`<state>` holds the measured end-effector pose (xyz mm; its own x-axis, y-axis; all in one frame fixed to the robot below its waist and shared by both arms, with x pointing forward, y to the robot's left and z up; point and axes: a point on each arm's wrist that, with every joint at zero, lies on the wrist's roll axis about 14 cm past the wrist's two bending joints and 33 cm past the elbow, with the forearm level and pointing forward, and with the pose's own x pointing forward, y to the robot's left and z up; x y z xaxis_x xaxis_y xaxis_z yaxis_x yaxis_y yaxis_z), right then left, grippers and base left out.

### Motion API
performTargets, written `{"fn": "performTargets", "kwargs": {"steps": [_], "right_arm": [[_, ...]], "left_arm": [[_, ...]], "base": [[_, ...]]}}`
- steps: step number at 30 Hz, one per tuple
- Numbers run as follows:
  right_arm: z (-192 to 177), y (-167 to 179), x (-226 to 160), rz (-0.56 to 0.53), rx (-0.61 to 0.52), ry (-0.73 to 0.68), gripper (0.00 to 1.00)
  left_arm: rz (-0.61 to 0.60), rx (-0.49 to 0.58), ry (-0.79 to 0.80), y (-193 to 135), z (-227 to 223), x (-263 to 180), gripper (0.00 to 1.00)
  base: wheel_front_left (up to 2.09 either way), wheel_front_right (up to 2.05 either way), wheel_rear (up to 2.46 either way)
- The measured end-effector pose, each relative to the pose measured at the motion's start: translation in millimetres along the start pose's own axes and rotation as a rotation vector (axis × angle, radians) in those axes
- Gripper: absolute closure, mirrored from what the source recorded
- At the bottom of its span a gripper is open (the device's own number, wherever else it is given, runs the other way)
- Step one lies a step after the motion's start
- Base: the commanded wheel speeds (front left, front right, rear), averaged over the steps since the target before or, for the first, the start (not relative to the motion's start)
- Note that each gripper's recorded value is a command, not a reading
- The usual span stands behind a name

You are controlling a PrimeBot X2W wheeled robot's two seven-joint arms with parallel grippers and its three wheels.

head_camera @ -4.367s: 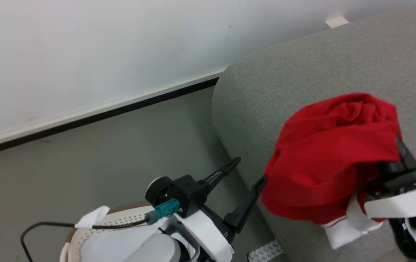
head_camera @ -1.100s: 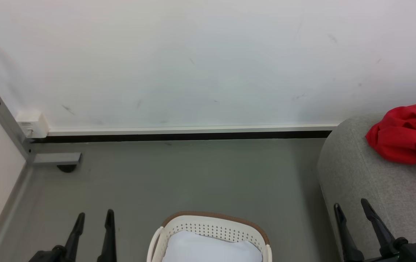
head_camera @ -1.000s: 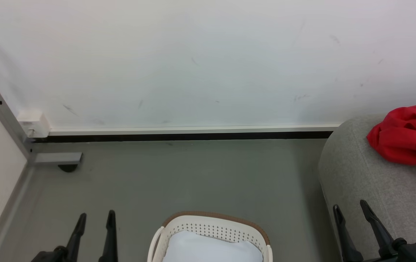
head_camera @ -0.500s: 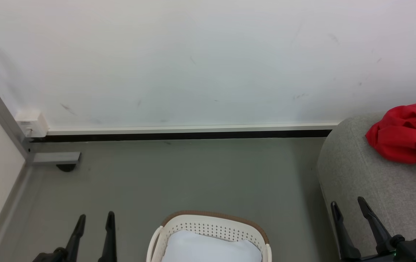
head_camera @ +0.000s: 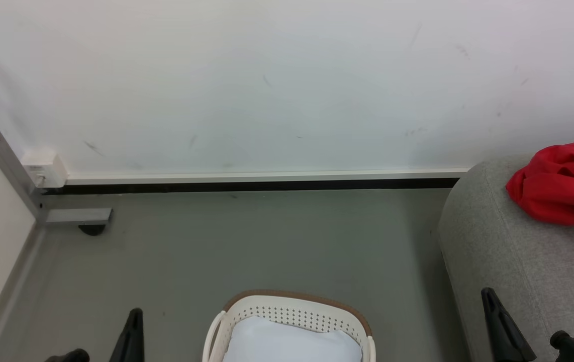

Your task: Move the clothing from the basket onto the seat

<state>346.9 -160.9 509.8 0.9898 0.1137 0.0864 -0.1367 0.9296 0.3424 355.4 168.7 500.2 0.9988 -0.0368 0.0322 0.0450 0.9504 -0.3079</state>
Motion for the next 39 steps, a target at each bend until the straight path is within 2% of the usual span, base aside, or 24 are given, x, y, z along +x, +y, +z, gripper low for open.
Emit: {"fn": "performTargets", "kwargs": {"steps": [18,39], "right_arm": [[0.3,-18.2,5.2,-0.088,0.284,0.008,1.00],[2.7,-29.9,13.8,-0.137,0.552,0.002,1.00]], "left_arm": [[0.060,-0.295,0.038,12.4,-2.5,7.0,1.00],[0.095,-0.574,0.052,19.9,-2.7,14.3,1.00]], "base": [[0.00,0.00,0.00],[0.00,0.00,0.00]]}}
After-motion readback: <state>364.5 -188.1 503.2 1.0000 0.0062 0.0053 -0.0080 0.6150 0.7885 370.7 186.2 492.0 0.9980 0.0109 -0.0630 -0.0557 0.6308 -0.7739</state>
